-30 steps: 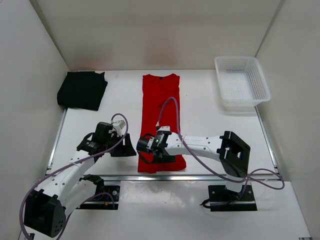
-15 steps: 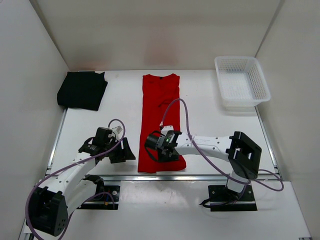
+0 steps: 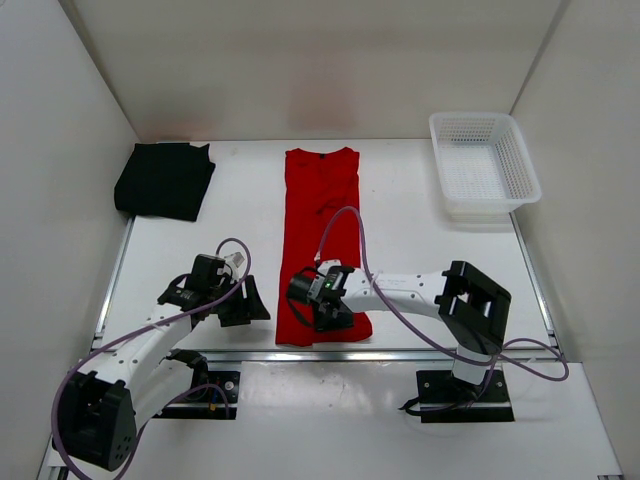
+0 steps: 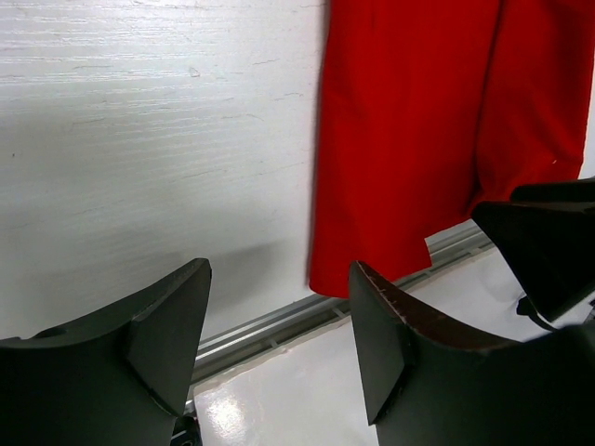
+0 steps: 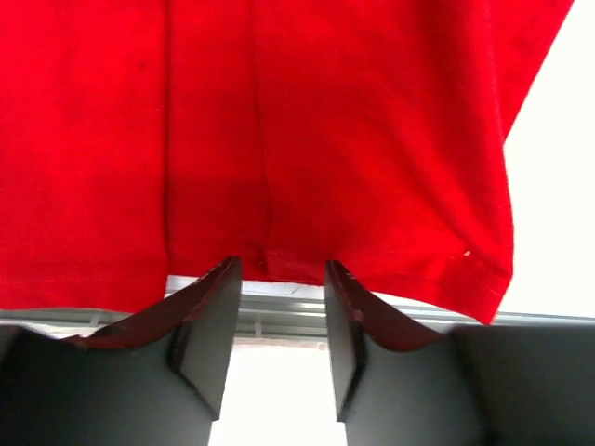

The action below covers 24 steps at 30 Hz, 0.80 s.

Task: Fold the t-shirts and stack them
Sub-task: Rotate the tshirt 90 degrees

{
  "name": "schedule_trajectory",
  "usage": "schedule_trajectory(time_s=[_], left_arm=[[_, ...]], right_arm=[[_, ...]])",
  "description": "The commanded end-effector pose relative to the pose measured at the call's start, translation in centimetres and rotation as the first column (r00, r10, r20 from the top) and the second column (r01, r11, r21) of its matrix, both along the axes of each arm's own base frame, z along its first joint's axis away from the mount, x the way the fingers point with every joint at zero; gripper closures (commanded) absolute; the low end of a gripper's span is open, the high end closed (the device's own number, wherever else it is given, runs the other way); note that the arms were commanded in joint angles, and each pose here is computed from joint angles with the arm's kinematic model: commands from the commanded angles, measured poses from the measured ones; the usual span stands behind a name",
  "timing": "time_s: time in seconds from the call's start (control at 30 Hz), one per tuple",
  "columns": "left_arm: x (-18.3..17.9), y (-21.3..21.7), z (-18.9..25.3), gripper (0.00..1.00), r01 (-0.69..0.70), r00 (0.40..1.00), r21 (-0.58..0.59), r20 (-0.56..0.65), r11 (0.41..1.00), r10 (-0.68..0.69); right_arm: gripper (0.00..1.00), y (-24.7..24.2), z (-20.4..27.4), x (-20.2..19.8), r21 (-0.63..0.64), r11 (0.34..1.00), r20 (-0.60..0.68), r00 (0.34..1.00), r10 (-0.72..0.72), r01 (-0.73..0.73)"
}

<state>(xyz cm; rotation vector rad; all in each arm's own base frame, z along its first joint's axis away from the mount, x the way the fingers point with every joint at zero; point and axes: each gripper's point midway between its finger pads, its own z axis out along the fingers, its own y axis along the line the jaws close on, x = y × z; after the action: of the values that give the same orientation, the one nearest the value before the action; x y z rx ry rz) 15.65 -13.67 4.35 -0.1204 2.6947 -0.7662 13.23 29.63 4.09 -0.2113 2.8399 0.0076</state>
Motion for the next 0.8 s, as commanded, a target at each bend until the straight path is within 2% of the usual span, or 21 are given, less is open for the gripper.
schedule_trajectory(time_s=[0.0, 0.27, 0.4, 0.6, 0.63, 0.77], left_arm=[[0.5, 0.0, 0.2, 0.28, -0.001, 1.0, 0.003, 0.022, 1.0, 0.001], [0.5, 0.0, 0.2, 0.28, 0.002, 1.0, 0.003, 0.024, 1.0, -0.002], [0.4, -0.1, 0.1, 0.28, 0.0, 1.0, 0.0, 0.02, 1.0, 0.0], [0.4, 0.0, 0.1, 0.29, 0.0, 1.0, 0.002, 0.02, 1.0, 0.0], [0.5, 0.1, 0.1, 0.28, -0.002, 1.0, 0.003, 0.022, 1.0, 0.002], [0.4, -0.1, 0.2, 0.28, 0.005, 1.0, 0.001, 0.023, 1.0, -0.005]], right_arm=[[0.63, -0.4, -0.8, -0.6, 0.006, 1.0, -0.012, 1.0, -0.011, 0.011], [0.66, -0.9, -2.0, 0.0, -0.028, 0.999, -0.025, 1.0, -0.015, 0.015], [0.68, 0.0, -1.5, 0.4, 0.007, 1.0, -0.014, 1.0, -0.02, 0.02], [0.87, -0.2, -1.9, -0.2, 0.001, 1.0, -0.035, 0.999, -0.013, 0.013], [0.98, 0.0, -1.9, -0.5, 0.007, 1.0, -0.034, 0.999, -0.009, 0.009], [1.0, 0.3, -0.7, 0.0, 0.023, 0.999, -0.009, 1.0, -0.023, 0.023]])
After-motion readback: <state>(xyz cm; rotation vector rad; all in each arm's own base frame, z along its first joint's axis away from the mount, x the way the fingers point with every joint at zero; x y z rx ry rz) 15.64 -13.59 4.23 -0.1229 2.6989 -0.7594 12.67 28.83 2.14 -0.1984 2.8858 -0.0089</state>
